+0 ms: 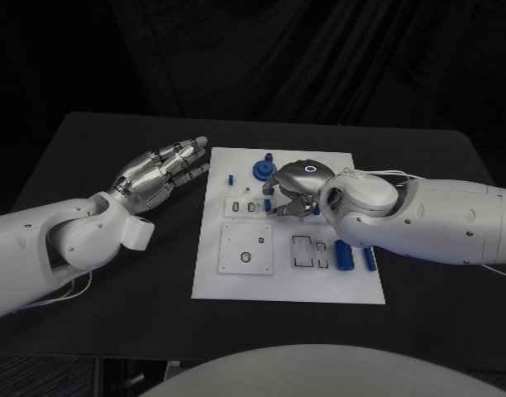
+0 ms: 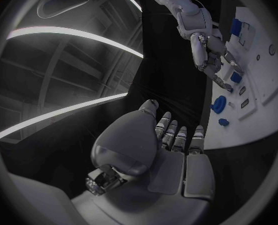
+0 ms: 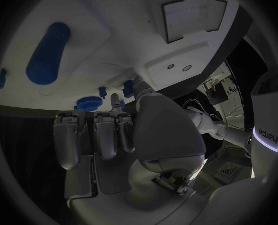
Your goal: Assemble the parts on the task board
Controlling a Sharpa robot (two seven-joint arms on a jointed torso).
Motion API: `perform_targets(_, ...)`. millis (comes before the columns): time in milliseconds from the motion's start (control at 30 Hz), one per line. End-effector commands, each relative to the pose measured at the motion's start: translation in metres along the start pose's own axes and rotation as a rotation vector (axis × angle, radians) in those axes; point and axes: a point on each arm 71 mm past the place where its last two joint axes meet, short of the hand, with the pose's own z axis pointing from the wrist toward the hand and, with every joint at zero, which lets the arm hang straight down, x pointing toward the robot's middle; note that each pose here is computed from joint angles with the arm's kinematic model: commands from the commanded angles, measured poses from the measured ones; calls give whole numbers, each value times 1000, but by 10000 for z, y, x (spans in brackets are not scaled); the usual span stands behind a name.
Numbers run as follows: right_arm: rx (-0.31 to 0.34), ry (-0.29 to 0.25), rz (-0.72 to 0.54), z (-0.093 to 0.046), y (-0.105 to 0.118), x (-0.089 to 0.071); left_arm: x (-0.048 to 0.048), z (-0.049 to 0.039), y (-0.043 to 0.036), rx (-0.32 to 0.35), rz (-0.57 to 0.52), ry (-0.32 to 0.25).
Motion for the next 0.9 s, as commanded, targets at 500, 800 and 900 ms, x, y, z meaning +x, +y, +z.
perform_targets(500, -81, -375, 27, -291, -184, -802, 26, 15, -128, 63, 168, -59)
perform_targets(800, 6, -389, 68, -415, -559, -942, 3, 235, -280, 20, 504, -41)
perform_targets(900, 50, -372, 84, -438, -694, -935, 15, 332, -284, -33, 658, -35)
